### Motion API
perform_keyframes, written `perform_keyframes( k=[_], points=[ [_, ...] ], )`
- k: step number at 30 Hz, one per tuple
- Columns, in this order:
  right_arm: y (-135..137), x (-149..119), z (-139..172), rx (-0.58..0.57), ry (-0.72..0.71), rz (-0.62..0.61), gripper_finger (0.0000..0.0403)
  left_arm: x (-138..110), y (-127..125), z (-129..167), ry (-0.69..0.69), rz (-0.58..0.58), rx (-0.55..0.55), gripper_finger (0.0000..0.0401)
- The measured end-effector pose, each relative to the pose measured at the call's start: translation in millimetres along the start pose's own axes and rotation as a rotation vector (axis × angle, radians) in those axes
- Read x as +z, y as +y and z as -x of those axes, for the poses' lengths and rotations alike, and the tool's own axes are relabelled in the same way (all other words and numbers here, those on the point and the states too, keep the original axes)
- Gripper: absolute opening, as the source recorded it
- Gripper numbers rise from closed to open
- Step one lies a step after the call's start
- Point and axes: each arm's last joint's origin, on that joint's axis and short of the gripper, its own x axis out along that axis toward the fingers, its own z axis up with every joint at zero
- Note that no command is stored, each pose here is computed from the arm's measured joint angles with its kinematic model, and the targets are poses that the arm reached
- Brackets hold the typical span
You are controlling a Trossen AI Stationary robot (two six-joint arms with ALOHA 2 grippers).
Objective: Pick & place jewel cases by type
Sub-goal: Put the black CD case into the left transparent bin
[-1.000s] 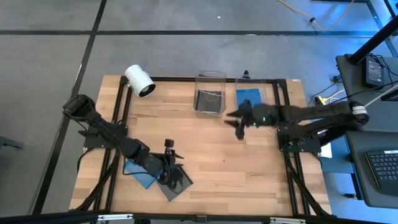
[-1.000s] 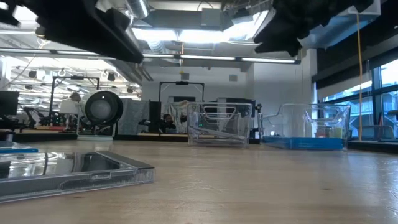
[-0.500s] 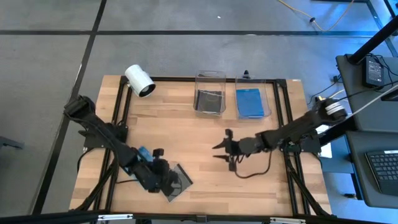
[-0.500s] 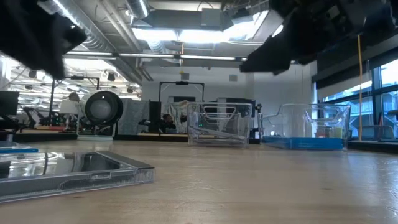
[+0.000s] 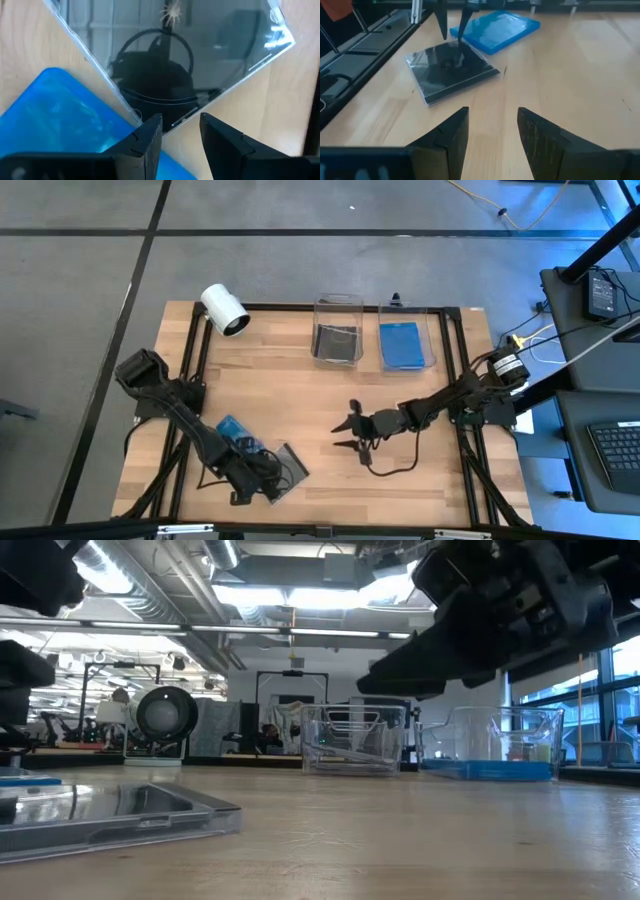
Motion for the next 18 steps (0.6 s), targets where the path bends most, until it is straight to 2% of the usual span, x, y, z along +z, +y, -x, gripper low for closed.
perform_keyframes(
  k=[9,13,18],
  points=[
    [-5,3,-1,-0.014,-0.022,-0.009,0.0172,4,-16,-5,0.087,-0.053,0.091,0.0129],
    [-7,6,-2,-0.02,-0.04,-0.014,0.0172,11,-17,-6,0.018,-0.195,0.173,0.0129],
    [-7,11,-4,-0.018,-0.055,-0.014,0.0172,22,-9,-5,-0.102,-0.363,0.331,0.0129]
  ],
)
